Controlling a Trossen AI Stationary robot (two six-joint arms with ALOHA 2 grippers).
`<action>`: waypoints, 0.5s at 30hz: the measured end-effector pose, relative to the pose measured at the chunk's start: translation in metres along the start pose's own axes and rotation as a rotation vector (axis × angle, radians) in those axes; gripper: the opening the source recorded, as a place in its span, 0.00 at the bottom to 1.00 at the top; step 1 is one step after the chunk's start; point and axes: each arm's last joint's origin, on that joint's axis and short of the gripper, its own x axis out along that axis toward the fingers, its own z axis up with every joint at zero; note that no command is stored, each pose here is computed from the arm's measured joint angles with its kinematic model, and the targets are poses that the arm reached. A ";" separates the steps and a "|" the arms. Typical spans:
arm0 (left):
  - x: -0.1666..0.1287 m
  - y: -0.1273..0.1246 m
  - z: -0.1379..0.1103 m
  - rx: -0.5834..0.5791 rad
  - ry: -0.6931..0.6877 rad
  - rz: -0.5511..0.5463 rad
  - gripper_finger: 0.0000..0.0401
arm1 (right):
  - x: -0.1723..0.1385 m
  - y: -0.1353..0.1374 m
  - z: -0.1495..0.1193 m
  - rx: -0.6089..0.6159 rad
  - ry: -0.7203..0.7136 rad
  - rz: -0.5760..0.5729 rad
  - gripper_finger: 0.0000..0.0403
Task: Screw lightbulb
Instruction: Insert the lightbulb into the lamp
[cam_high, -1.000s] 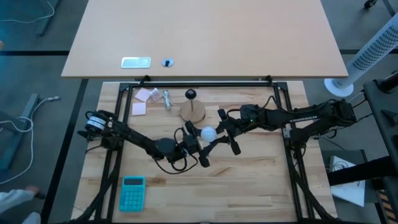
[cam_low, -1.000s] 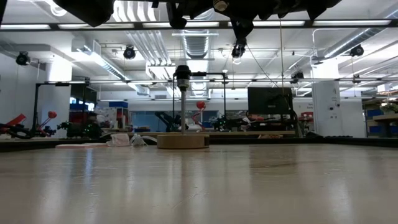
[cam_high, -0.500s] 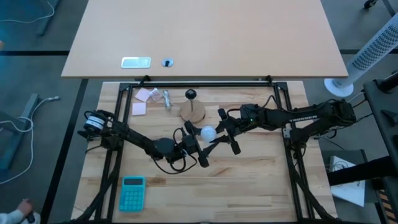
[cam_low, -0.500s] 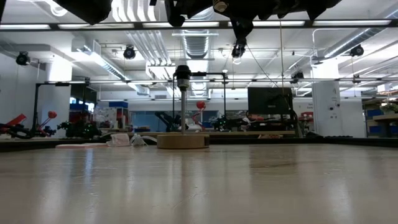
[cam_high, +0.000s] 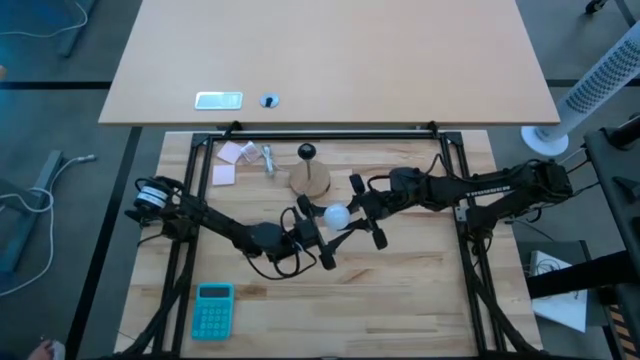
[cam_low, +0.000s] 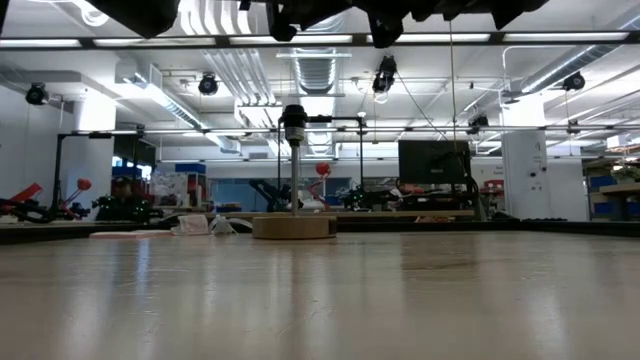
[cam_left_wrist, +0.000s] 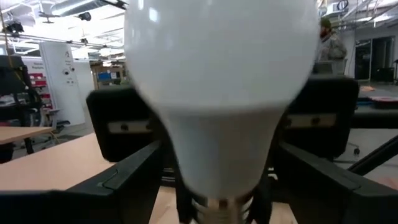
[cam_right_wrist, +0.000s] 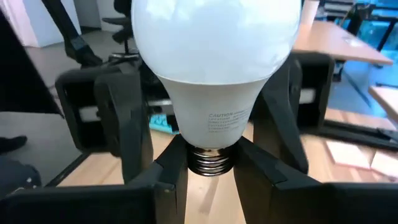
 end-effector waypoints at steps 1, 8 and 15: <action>-0.001 0.001 0.001 0.008 0.012 0.011 0.71 | 0.000 0.000 0.000 0.000 0.001 0.000 0.22; -0.021 0.013 0.010 0.017 0.042 0.040 0.71 | 0.000 -0.001 0.012 -0.005 -0.028 -0.003 0.22; -0.066 0.037 0.000 -0.054 0.103 0.125 0.71 | 0.000 -0.004 0.041 -0.028 -0.108 -0.007 0.22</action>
